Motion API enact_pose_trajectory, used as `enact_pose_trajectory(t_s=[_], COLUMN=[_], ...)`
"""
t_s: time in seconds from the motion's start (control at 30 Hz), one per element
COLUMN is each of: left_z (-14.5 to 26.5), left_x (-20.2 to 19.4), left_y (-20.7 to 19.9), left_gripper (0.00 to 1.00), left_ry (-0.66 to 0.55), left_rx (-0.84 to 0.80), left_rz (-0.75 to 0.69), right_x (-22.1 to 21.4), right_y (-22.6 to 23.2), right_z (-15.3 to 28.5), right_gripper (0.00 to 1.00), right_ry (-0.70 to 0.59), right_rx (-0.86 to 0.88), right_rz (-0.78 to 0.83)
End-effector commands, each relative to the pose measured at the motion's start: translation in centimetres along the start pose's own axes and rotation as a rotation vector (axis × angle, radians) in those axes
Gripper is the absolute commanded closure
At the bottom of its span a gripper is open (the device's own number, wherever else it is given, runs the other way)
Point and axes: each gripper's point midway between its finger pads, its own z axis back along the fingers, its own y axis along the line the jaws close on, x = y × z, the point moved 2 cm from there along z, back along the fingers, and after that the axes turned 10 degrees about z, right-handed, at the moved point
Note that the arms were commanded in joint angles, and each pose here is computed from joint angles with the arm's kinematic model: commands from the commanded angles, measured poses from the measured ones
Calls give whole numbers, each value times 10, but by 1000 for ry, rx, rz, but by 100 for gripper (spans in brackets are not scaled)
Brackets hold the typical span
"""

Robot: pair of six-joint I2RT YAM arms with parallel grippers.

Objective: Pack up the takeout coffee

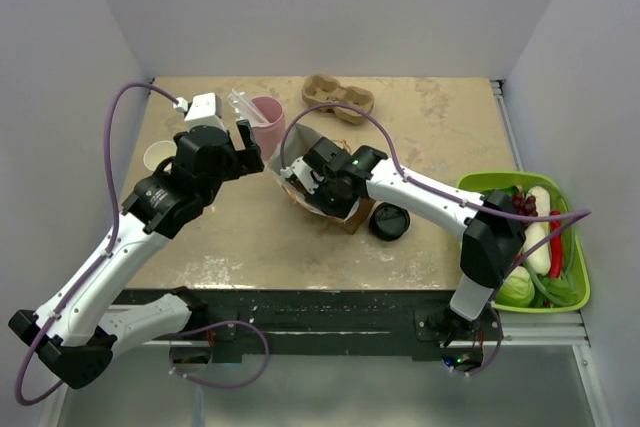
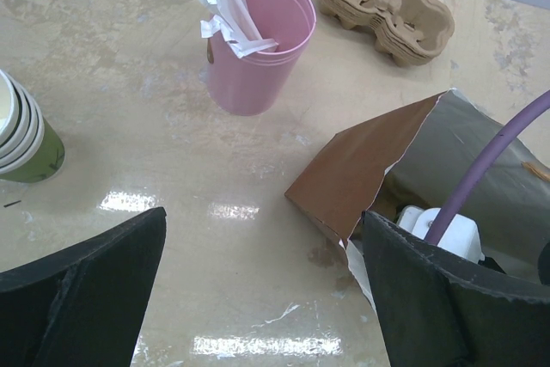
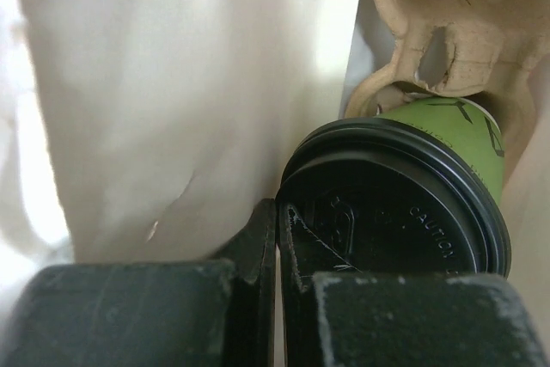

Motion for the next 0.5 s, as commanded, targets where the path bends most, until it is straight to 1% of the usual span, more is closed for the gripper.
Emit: enact_pose_trajectory(t_s=[0.0, 0.47], left_z=[1, -9], left_x=[7, 0], left_y=[-4, -9], left_gripper=[0, 0], left_ry=[-34, -7], left_rx=[-20, -24], left_rz=[20, 0], right_x=[-7, 0], right_y=[-5, -6], right_z=[-10, 10], right_gripper=[100, 100], right_ry=[27, -36], right_rx=[-5, -25], right_rz=[-1, -3])
